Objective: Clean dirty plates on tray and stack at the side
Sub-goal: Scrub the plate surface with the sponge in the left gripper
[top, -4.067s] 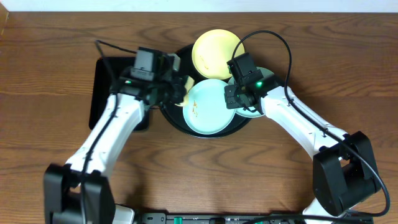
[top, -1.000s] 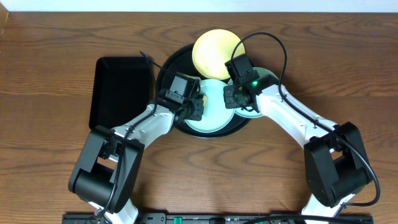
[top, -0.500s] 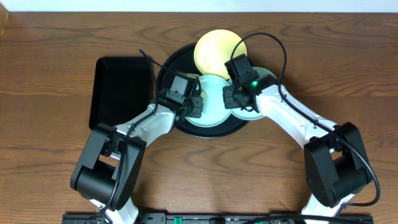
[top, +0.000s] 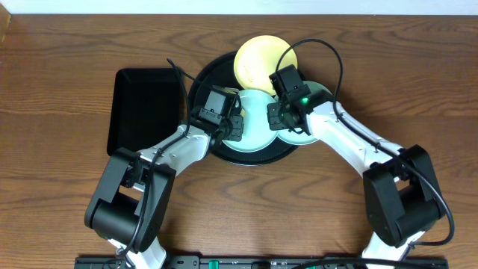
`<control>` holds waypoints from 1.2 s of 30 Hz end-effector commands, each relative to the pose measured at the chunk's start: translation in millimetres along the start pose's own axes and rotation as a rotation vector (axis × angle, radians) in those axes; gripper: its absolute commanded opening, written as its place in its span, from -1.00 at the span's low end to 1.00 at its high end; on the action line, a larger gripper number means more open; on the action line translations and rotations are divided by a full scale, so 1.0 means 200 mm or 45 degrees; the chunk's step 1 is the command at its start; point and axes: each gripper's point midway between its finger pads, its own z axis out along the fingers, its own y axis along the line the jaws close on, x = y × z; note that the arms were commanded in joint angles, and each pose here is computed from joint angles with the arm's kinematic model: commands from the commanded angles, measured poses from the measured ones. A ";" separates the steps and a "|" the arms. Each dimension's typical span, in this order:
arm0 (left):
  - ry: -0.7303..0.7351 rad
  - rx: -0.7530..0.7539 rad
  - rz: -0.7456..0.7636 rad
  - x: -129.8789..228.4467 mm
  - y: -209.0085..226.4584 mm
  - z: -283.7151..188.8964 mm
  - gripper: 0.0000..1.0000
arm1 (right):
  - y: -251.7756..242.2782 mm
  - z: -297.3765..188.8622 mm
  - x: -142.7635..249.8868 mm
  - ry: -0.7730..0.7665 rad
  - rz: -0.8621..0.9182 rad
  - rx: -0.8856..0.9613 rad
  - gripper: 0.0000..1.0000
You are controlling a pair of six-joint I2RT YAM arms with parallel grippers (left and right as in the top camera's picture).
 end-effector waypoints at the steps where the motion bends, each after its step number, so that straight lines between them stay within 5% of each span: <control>1: 0.049 -0.062 0.003 0.07 0.06 0.05 -0.85 | -0.02 0.03 -0.02 -0.008 -0.004 0.032 -0.38; 3: 0.049 -0.062 0.003 0.07 0.06 0.05 -0.84 | -0.03 0.05 -0.02 -0.013 -0.002 0.044 -0.37; 12: 0.049 -0.062 0.003 0.07 0.06 0.05 -0.85 | -0.01 0.16 0.02 0.034 -0.005 0.018 -0.98; 36: -0.093 -0.093 0.008 -0.06 0.07 0.05 -0.85 | -0.01 0.15 0.02 0.032 -0.039 0.017 -0.98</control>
